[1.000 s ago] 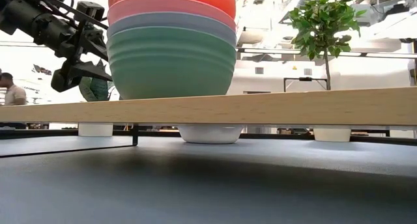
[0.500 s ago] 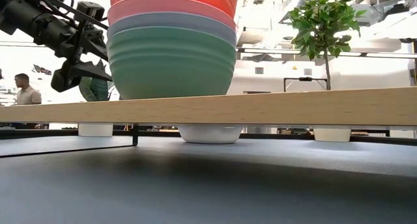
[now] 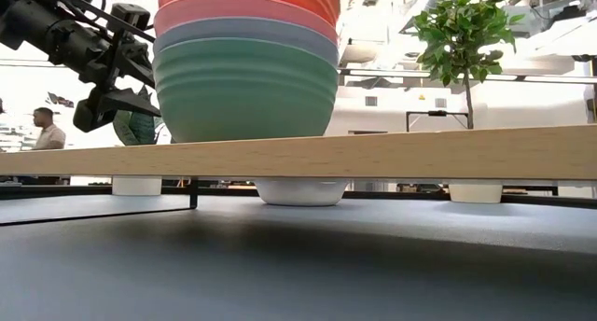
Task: Place and stack bowls onto a shelf
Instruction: Stack the orange bowl on top of the pink bowl on the shelf
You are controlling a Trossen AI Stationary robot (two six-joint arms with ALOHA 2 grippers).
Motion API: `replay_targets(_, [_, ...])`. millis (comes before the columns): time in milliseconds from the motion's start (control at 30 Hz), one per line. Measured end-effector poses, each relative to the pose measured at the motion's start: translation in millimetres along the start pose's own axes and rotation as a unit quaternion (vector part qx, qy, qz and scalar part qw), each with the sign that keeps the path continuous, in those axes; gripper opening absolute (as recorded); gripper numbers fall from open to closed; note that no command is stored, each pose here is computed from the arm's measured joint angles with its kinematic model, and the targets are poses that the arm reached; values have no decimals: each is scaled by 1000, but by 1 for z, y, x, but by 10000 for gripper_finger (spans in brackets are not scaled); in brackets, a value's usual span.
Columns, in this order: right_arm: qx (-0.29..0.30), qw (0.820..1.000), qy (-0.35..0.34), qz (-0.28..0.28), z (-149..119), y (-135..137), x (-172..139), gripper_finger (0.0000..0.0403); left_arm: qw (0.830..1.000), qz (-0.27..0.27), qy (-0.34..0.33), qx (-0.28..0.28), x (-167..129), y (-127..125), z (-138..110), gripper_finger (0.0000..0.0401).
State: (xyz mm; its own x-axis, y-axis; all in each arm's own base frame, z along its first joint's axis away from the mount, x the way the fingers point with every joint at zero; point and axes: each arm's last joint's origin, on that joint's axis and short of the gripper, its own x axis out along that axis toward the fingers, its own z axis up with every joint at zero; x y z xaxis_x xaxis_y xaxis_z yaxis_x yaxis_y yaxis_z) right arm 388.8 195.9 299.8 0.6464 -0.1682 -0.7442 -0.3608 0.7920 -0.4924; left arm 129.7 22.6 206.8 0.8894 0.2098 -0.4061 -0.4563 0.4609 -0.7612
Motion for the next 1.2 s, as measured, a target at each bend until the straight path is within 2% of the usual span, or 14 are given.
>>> replay_targets(167, [7, 1000, -1, -1, -3, 5, 7, 34, 1000, 0, 0, 0, 0, 0, 0, 147])
replay_targets(433, [14, 999, -17, -39, 4, -3, -5, 21, 1000, 0, 0, -1, 0, 0, 0, 147])
replay_targets(600, [0, 999, -39, -9, 8, -1, -2, 33, 1000, 1, 0, 0, 0, 0, 0, 147])
replay_targets(867, [-55, 991, -116, -28, 22, -18, 2, 20, 1000, 14, -9, 0, 0, 2, 0, 147])
replay_targets(967, [-52, 989, -141, -8, 23, -24, 4, 23, 1000, 14, -8, 0, 0, 2, 0, 147])
replay_targets(1200, [-35, 988, -147, 13, 16, -29, 21, 28, 1000, 14, -7, 0, 0, 2, 0, 147])
